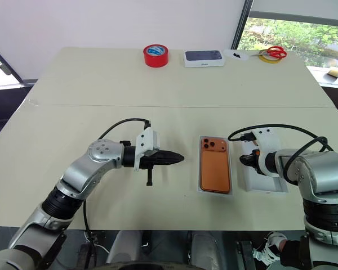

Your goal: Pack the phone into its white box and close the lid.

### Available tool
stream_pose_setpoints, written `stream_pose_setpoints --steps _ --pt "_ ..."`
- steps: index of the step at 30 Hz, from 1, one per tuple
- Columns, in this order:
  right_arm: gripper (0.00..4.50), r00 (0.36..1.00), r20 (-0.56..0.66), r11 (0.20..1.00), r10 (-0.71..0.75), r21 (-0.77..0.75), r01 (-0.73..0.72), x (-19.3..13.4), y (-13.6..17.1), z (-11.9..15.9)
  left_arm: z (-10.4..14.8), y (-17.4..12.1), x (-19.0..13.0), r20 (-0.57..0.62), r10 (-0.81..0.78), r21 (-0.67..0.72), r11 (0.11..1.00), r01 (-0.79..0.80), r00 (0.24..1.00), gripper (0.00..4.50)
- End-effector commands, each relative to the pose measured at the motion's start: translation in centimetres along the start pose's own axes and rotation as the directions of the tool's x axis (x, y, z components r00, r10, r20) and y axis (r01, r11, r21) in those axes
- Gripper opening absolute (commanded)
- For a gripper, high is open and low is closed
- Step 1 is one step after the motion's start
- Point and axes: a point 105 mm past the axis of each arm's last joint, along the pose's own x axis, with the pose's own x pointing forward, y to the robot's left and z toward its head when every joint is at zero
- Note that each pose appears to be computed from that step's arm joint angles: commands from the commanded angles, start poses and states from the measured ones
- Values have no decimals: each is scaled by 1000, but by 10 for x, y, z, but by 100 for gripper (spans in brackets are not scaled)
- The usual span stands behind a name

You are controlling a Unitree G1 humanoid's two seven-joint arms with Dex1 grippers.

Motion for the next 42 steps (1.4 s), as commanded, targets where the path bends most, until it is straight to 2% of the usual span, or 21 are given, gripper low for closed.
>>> stream_pose_setpoints --steps 1,5,10,12,13,15,19,23,28,31,40,42 --pt "4 999 36 999 -25 35 24 -5 -7 8 8 2 -3 30 18 37 999 -19 999 0" --pt "4 994 108 993 -32 113 20 -14 -17 24 6 5 -5 29 37 34 999 -38 999 0" --pt "4 943 318 961 101 214 -175 -38 -13 68 6 20 -17 42 126 3 992 -126 991 0" --pt "4 851 434 902 297 165 -399 -56 11 90 6 34 -26 54 196 -31 980 -195 979 0" --pt "4 777 483 843 404 132 -521 -64 27 100 6 41 -32 58 234 -46 972 -232 970 0" --pt "4 682 520 760 515 90 -643 -74 49 109 6 50 -39 58 275 -57 961 -271 960 0" --pt "4 604 529 670 595 89 -737 -82 87 109 4 57 -46 44 304 -49 952 -301 952 0" --pt "4 522 554 531 649 161 -832 -64 137 105 3 62 -51 36 322 -42 946 -320 946 0" --pt "4 520 578 474 629 244 -846 -56 166 101 2 62 -51 34 324 -40 946 -323 945 0" --pt "4 546 554 479 629 277 -833 -51 173 93 1 60 -50 32 321 -39 947 -320 947 0" --pt "4 671 489 483 557 466 -741 -24 161 51 -4 50 -38 21 276 -39 961 -275 961 0" --pt "60 692 483 493 537 486 -722 -22 155 48 -3 47 -33 29 260 -43 965 -258 965 0"
